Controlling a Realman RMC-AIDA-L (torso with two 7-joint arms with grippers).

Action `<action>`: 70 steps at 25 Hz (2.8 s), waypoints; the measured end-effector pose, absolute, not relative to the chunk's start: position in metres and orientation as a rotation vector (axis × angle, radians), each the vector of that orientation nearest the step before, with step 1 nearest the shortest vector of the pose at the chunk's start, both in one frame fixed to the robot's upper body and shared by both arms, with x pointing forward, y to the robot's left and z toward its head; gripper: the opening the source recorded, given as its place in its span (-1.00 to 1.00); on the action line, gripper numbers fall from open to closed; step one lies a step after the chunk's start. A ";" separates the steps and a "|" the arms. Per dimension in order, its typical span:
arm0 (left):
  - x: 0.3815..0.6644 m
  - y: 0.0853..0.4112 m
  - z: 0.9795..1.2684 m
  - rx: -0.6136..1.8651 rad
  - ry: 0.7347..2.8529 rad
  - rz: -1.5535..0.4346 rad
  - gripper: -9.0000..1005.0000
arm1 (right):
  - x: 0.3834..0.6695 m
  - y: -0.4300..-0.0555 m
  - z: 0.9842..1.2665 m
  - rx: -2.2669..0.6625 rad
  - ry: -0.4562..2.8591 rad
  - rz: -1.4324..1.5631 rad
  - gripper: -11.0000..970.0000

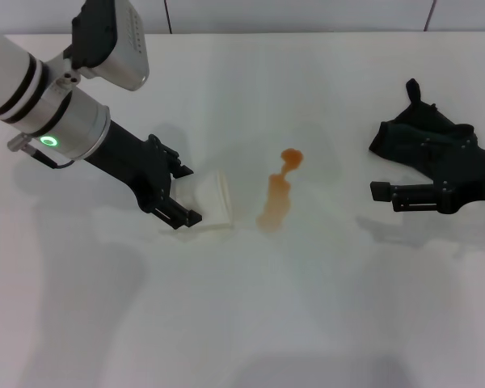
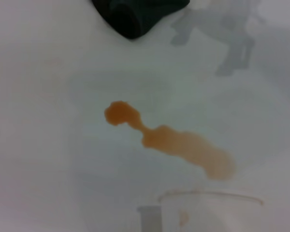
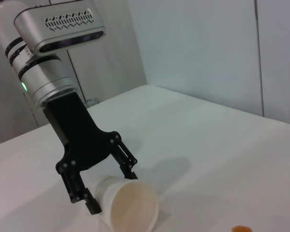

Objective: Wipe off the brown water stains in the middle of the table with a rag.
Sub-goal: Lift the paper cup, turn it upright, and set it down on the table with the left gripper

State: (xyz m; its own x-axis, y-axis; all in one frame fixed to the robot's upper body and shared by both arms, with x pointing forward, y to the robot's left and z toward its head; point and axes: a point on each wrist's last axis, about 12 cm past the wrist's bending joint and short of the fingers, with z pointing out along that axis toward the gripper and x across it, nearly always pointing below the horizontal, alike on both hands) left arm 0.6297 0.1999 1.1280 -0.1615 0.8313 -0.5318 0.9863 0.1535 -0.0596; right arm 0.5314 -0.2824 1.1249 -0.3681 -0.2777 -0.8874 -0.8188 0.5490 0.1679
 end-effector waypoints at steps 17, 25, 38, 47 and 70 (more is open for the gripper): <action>0.635 0.229 1.143 1.437 1.985 -0.573 0.57 | 0.532 -0.283 1.125 -0.894 1.906 0.771 0.76; 0.621 0.254 1.142 1.158 1.837 -0.673 0.57 | 0.533 -0.283 1.126 -0.896 1.904 0.770 0.76; 0.572 0.290 1.104 0.872 1.692 -0.767 0.57 | 0.532 -0.279 1.123 -0.909 1.909 0.785 0.76; 0.541 0.303 1.074 0.778 1.664 -0.743 0.56 | 0.530 -0.274 1.120 -0.930 1.916 0.806 0.76; 0.512 0.312 1.030 0.707 1.764 -0.605 0.56 | 0.527 -0.254 1.117 -1.002 1.926 0.867 0.76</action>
State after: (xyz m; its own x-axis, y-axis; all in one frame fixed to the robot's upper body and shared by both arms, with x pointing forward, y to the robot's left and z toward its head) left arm 0.5121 0.3122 1.0305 -0.2340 0.1662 -0.9579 0.7188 0.6930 -0.0554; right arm 0.5265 -0.2539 1.1173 -0.3830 -0.3314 -0.8622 -0.8653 0.4555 0.2093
